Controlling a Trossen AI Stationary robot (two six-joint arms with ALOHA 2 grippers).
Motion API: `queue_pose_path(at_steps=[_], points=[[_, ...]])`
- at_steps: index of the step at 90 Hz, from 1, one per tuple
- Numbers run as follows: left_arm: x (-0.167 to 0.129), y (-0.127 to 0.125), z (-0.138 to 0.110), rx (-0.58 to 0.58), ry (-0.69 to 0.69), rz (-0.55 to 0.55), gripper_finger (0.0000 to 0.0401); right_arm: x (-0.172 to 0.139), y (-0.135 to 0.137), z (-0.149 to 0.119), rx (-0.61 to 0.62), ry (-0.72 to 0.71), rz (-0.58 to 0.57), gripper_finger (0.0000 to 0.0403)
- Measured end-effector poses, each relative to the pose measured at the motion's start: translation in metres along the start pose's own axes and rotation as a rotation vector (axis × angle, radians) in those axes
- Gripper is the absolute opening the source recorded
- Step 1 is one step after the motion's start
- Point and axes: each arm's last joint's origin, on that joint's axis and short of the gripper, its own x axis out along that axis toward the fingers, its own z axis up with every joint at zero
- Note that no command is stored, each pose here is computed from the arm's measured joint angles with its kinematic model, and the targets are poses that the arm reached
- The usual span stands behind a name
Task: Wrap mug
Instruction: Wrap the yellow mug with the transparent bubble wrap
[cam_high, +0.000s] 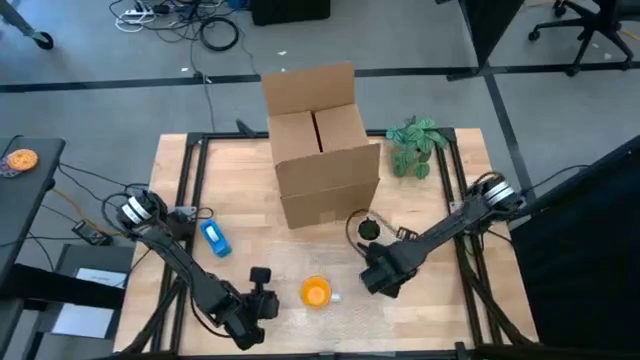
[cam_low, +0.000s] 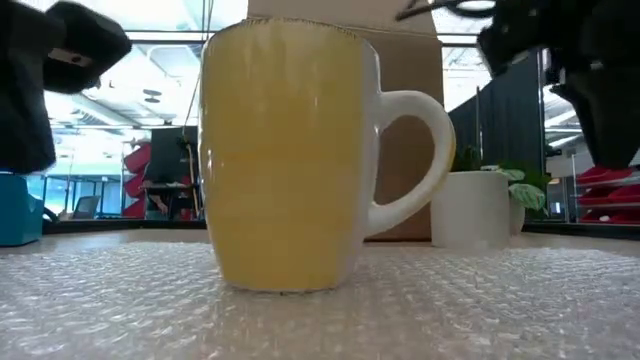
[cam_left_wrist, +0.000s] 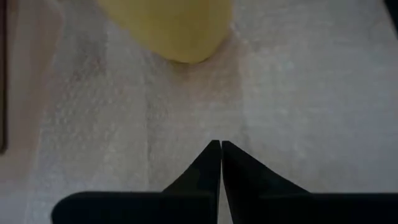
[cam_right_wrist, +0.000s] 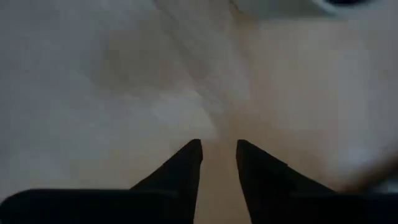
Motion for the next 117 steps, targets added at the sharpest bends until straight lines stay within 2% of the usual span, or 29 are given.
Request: queue_pose_path(at_steps=[16,25,37,53,62,74,95,109,117], points=[[0.015,-0.001,-0.003,0.003,0.026,0.025,0.0000,0.019,-0.023,-0.029,0.149,-0.171,0.157,0.0084],[0.021,0.000,-0.002,-0.008,0.026,0.030,0.0000,0.042,-0.033,-0.040,0.221,-0.234,0.164,0.0084],[0.025,0.004,0.001,-0.025,0.023,0.036,0.0000,0.071,-0.033,-0.042,0.305,-0.303,0.245,0.0084],[0.026,0.006,0.003,-0.015,0.027,0.037,0.0000,0.091,-0.027,-0.039,0.321,-0.372,0.251,0.0076],[0.025,0.006,0.005,-0.004,0.039,0.018,0.0000,0.086,-0.016,-0.035,0.255,-0.442,0.267,0.0059],[0.012,0.004,0.020,0.027,0.049,0.022,0.0000,0.065,0.003,-0.026,0.151,-0.528,0.340,0.0009],[-0.016,0.004,0.043,0.108,0.081,0.075,0.0000,0.033,0.023,-0.007,0.040,-0.694,0.463,0.0001],[-0.042,-0.001,0.064,0.196,-0.030,0.162,0.0000,0.008,0.034,0.006,-0.047,-0.839,0.528,0.0000],[-0.050,-0.006,0.074,0.284,-0.115,0.184,0.0000,-0.004,0.038,0.011,-0.086,-0.913,0.552,0.0000]])
